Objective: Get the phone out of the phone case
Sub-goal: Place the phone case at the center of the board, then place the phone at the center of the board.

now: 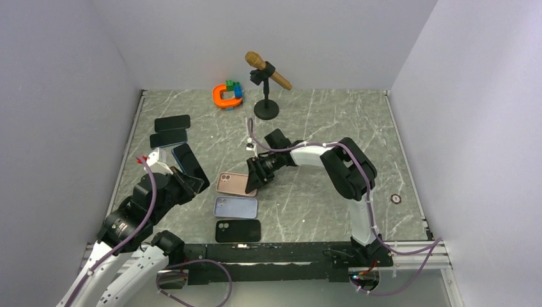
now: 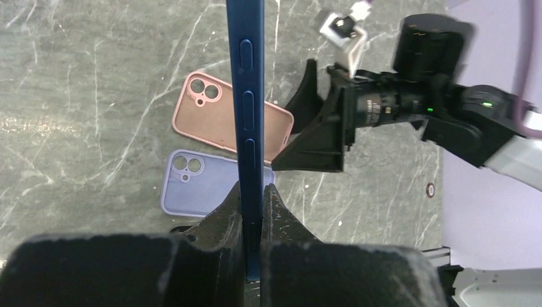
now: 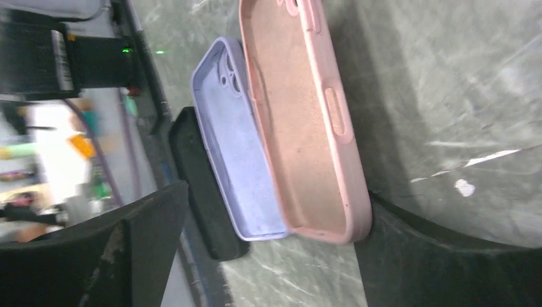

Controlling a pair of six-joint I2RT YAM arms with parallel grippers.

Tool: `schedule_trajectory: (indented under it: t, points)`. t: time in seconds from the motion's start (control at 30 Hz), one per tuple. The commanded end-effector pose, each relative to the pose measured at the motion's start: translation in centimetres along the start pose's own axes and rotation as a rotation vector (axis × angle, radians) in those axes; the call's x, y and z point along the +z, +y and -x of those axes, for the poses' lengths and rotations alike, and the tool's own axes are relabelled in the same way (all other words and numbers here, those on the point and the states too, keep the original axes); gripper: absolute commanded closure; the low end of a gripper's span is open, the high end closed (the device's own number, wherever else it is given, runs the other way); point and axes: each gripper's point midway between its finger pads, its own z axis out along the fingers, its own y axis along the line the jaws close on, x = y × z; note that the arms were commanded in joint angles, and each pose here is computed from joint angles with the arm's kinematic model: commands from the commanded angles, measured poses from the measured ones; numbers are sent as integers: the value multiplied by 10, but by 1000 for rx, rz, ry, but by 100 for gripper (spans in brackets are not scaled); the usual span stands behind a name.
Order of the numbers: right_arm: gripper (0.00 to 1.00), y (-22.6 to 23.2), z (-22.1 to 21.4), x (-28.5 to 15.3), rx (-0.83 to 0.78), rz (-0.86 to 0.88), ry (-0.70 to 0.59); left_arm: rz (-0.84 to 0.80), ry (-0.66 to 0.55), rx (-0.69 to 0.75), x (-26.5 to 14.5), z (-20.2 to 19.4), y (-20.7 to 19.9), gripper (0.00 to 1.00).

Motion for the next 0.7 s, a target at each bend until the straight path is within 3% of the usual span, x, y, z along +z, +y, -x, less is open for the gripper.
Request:
schedule_trajectory:
  t: [0.0, 0.23, 0.43, 0.67]
  points:
    - [0, -32, 20, -23, -41, -390, -90, -37, -65, -21, 6, 20, -18, 100]
    - [0, -13, 26, -86, 48, -646, -296, -31, -142, -127, 22, 42, -25, 100]
    - [0, 32, 13, -111, 12, -511, -512, 2, -171, -385, 60, 52, 0, 100]
    - [0, 70, -6, -148, -9, -462, -661, -69, -204, -776, 120, 71, 65, 100]
